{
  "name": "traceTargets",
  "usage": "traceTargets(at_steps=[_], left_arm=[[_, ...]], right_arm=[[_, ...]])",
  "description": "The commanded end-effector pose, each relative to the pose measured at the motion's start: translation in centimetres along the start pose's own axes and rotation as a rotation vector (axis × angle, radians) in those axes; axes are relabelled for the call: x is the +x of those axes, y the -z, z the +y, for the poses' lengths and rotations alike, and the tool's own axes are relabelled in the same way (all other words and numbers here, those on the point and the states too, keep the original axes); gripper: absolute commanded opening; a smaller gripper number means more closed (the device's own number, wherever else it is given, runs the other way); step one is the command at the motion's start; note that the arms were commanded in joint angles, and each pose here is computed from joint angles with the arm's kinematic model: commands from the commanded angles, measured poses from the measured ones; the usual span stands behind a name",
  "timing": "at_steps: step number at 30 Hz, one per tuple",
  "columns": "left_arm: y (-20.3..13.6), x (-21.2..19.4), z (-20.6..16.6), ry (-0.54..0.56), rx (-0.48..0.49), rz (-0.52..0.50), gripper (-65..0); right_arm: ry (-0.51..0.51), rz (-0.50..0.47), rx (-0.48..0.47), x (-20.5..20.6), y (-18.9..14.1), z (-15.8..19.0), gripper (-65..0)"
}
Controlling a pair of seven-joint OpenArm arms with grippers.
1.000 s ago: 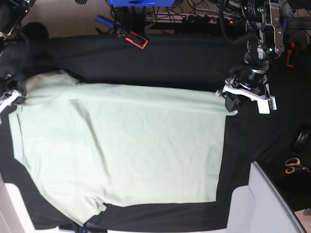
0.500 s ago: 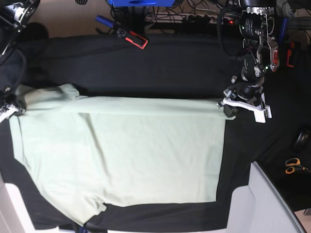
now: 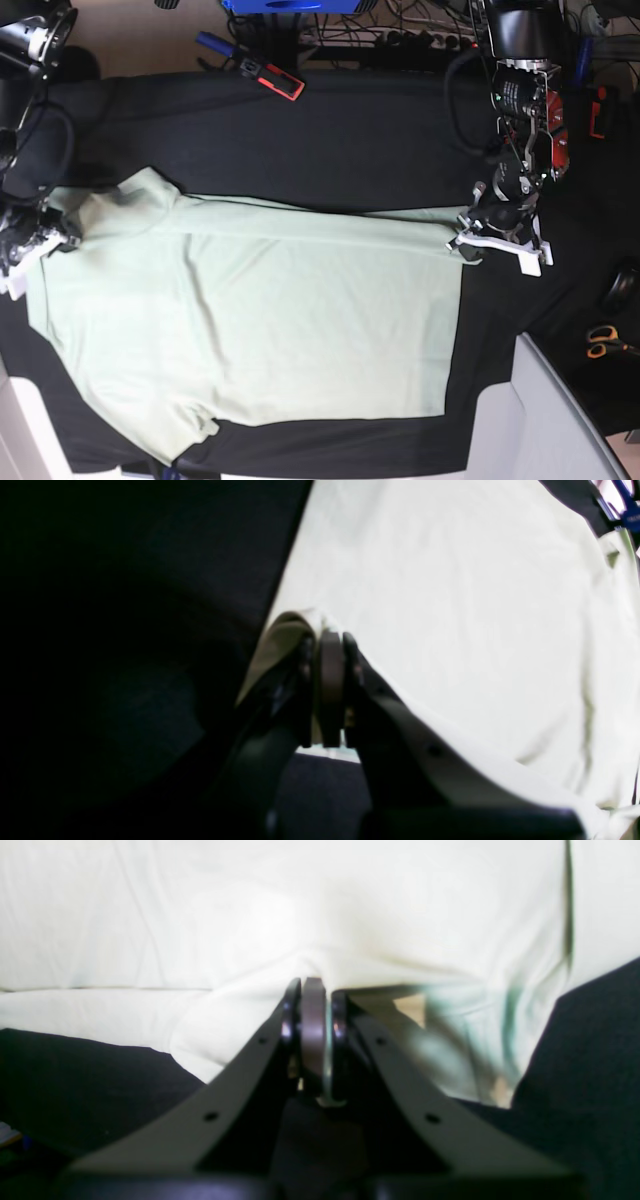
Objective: Fold the T-shirt properly
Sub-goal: 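Lay the held edge down across the shirt body with both grippers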
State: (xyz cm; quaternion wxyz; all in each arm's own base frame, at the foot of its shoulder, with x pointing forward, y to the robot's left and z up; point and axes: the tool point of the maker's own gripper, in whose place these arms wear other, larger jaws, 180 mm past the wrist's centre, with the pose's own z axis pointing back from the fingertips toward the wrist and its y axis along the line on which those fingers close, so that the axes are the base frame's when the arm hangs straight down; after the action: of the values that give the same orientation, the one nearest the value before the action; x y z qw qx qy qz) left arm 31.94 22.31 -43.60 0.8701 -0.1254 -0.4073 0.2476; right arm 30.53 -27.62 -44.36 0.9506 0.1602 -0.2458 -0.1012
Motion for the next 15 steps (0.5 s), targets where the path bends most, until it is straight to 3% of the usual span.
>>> traceTargets(at_steps=[1,15], left_arm=[[0.2,1.6,-0.4,0.004,-0.014,-0.04,-65.0],[2.1,2.4,-0.6,-0.022,-0.008,-0.03,-65.0]], right_arm=[[-0.018,-0.056,-0.001,2.4,-0.8,-0.2,-65.0],[-0.021,-0.075,0.019,4.4,0.4,0.3,-65.0]])
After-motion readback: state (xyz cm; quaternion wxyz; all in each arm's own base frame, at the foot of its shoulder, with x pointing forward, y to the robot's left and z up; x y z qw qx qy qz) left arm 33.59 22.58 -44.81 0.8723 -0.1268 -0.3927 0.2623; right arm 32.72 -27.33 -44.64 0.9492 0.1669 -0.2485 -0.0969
